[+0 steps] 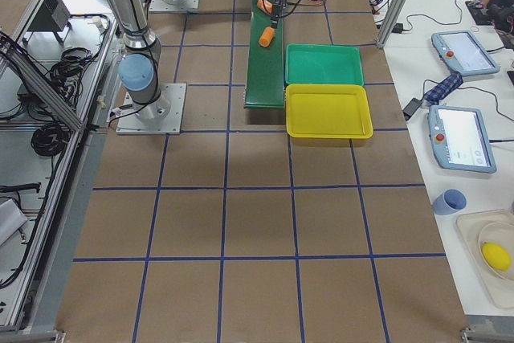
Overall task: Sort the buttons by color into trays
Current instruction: 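Grasp the yellow-capped push button with the left gripper, then place the yellow-capped button on the belt and release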
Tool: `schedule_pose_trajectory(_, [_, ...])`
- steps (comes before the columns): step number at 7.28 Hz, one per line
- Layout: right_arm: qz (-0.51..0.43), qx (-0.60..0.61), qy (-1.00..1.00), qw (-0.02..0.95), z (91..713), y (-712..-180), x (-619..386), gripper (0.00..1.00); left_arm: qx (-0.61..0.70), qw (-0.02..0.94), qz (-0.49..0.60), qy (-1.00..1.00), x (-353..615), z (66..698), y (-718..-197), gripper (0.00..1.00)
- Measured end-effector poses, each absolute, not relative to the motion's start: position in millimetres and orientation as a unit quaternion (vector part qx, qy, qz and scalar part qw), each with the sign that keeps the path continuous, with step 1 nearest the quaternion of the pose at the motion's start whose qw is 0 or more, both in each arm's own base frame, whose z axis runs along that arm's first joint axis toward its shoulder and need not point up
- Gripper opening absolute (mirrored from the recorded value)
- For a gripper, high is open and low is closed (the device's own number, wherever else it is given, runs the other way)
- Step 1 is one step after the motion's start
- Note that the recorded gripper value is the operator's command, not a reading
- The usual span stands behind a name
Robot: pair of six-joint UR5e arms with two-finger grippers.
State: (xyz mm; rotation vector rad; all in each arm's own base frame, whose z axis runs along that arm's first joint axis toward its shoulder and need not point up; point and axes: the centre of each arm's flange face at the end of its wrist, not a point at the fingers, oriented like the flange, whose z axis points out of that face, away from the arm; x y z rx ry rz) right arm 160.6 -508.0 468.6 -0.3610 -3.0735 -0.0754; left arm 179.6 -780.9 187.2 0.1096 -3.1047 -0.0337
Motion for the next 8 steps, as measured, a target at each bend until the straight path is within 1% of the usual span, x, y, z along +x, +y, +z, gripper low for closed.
schedule_pose_trajectory(2, [-0.024, -0.117, -0.993, 0.023, 468.6, -508.0, 160.6, 1.0, 0.029, 0.026, -0.028, -0.999, 161.1, 211.2, -774.3, 0.0])
schedule_pose_trajectory(4, [-0.025, -0.117, -0.993, 0.023, 468.1, -508.3, 160.6, 1.0, 0.035, 0.05, -0.057, -0.997, 95.2, 269.6, -746.7, 0.0])
schedule_pose_trajectory(5, [-0.025, -0.117, -0.993, 0.023, 468.0, -508.4, 160.6, 1.0, 0.042, 0.055, -0.07, -0.995, 56.8, 289.6, -716.0, 0.0])
schedule_pose_trajectory(6, [-0.025, -0.117, -0.993, 0.023, 467.9, -508.5, 160.6, 1.0, 0.046, 0.056, -0.072, -0.995, 29.9, 296.8, -677.7, 0.0])
schedule_pose_trajectory(8, [-0.025, -0.117, -0.993, 0.023, 467.9, -508.5, 160.6, 1.0, 0.059, 0.048, -0.051, -0.996, -9.5, 297.3, -598.8, 0.0])
